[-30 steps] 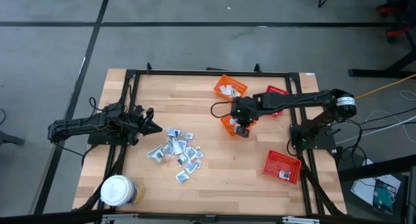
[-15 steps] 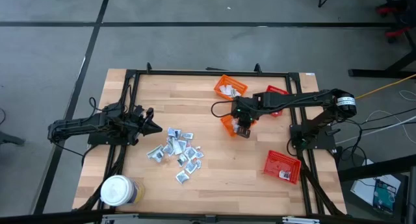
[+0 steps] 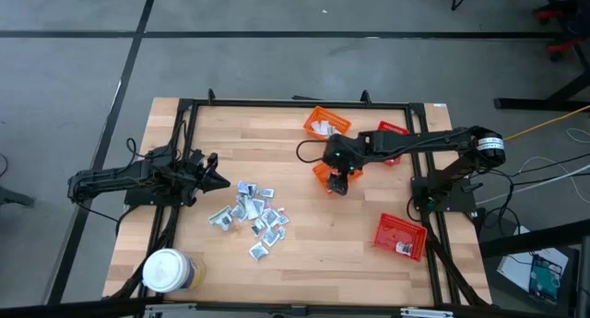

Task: Pick & Place First Aid Supplies
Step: Put the orange ointment pack into the top red bin

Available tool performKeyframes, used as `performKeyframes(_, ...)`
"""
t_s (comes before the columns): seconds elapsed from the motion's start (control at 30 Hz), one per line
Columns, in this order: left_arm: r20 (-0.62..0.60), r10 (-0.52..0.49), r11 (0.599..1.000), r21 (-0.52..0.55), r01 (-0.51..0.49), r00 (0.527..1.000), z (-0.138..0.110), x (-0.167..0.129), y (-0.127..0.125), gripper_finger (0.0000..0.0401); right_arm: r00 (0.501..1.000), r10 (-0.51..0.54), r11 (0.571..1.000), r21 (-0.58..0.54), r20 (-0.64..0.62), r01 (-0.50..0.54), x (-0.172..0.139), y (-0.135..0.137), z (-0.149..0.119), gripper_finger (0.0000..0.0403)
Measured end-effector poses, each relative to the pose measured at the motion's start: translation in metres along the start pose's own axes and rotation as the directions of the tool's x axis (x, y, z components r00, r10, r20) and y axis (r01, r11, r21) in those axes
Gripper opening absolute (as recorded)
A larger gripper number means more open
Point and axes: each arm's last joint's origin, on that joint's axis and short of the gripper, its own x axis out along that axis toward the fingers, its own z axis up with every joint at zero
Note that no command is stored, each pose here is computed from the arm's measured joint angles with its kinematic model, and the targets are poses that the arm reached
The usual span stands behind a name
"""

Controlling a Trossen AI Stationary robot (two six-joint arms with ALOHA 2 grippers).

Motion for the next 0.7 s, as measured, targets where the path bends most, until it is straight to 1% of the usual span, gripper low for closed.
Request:
performKeyframes(0.13,0.0,0.0,1.0,0.0,0.0,1.0,0.0,0.0,0.0,0.0015,0.996,0.032,0.999,-0.014,0.089,-0.031,0.0,0.002,0.009,0.0259)
performKeyframes(0.23,0.0,0.0,1.0,0.0,0.0,1.0,0.0,0.0,0.0,0.0016,0.99,0.048,0.994,-0.108,0.133,-0.034,0.002,0.008,0.013,0.0259)
performKeyframes(0.37,0.0,0.0,1.0,0.0,0.0,1.0,0.0,0.0,0.0,0.0016,0.986,0.07,0.98,-0.194,0.152,-0.04,0.008,0.016,0.018,0.0259)
performKeyframes(0.47,0.0,0.0,1.0,0.0,0.0,1.0,0.0,0.0,0.0,0.0015,0.986,0.071,0.954,-0.3,0.151,-0.022,0.012,0.025,0.028,0.0259)
performKeyframes(0.57,0.0,0.0,1.0,0.0,0.0,1.0,0.0,0.0,0.0,0.0015,0.985,0.037,0.914,-0.404,0.166,0.034,0.019,0.033,0.041,0.0259)
performKeyframes(0.7,0.0,0.0,1.0,0.0,0.0,1.0,0.0,0.0,0.0,0.0016,0.983,0.035,0.875,-0.481,0.179,0.057,0.031,0.04,0.063,0.0259)
